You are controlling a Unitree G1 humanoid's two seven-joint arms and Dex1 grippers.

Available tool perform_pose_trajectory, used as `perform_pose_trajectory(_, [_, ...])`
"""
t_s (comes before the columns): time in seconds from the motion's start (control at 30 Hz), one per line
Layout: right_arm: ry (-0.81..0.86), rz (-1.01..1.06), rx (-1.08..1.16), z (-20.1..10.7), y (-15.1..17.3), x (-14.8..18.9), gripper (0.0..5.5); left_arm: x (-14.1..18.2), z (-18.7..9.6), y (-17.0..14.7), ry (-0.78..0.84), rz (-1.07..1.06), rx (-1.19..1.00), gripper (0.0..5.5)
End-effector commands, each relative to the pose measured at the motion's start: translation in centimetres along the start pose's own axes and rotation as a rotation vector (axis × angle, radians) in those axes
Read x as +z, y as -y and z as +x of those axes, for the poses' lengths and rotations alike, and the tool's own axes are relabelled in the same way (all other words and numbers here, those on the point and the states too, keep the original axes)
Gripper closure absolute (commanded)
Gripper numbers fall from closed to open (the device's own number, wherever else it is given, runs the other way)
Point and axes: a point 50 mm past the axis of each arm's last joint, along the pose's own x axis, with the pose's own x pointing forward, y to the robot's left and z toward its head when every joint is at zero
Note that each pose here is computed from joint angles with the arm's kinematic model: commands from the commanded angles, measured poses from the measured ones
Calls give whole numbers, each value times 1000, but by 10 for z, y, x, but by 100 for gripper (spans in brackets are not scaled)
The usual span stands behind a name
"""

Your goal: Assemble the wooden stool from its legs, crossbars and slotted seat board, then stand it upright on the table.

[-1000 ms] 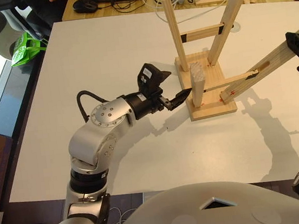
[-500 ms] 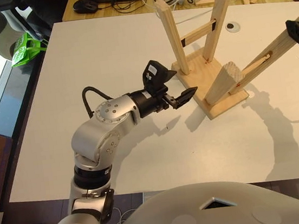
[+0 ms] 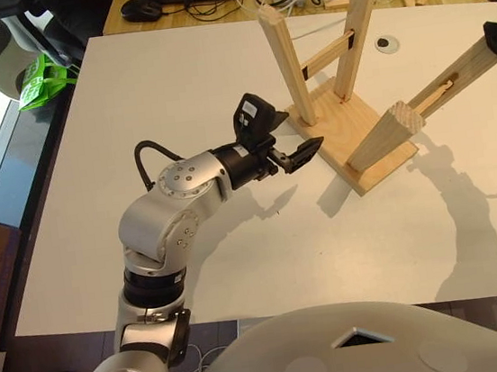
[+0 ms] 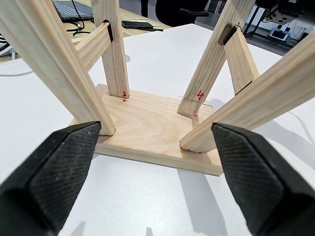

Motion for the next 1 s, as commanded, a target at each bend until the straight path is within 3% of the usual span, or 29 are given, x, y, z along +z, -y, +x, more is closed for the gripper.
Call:
perform_pose_trajectory(0.03, [-14, -107, 23, 4, 4, 11, 450, 3, -2, -5, -5, 15, 19, 134])
perform_pose_trajectory(0.3, [-6, -165, 52, 10, 9, 18, 450, 4, -3, -5, -3, 16, 14, 134])
perform_pose_trajectory(0.53, [101, -92, 20, 14, 13, 35, 450, 4, -3, -5, 1, 13, 10, 134])
perform_pose_trajectory(1.0, [-17, -91, 75, 8, 10, 19, 450, 8, -5, -6, 8, 20, 13, 134])
